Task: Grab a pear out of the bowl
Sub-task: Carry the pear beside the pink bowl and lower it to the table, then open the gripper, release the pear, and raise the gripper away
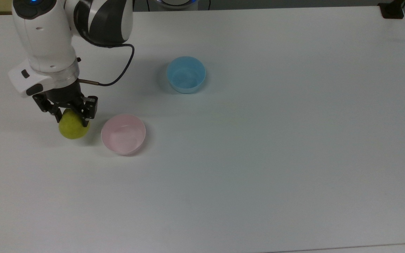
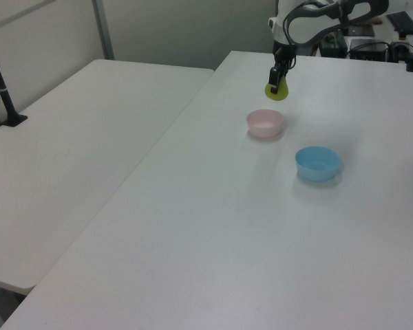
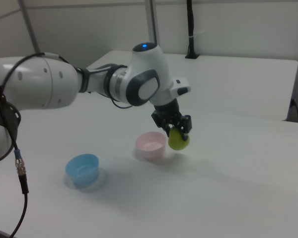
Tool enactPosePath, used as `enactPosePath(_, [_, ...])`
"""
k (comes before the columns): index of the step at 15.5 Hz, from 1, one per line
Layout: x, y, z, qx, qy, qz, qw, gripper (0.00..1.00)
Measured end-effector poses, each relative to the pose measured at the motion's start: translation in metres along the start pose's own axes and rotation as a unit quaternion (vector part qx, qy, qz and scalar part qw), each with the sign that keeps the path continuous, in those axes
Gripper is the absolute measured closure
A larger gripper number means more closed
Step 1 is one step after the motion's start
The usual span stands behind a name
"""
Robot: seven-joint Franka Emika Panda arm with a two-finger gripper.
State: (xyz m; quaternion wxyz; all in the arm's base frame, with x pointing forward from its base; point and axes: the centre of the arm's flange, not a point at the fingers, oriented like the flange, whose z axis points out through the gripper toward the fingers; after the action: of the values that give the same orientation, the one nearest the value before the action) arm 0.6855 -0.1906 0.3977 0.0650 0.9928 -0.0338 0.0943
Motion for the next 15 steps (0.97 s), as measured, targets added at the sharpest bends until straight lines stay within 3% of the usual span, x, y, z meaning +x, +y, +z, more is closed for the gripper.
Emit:
enactPosePath(6, [0.002, 0.022, 0.037, -0.011, 0.030, 0.004, 0.9995, 0.36])
enactPosePath(11, [0.000, 0.023, 0.060, -0.013, 0.029, -0.002, 0.9995, 0.36])
enactPosePath(14, [0.000, 0.024, 0.061, -0.013, 0.029, -0.002, 0.9995, 0.33])
enactPosePath(15, [0.000, 0.024, 0.060, -0.013, 0.029, -0.002, 0.9995, 0.25])
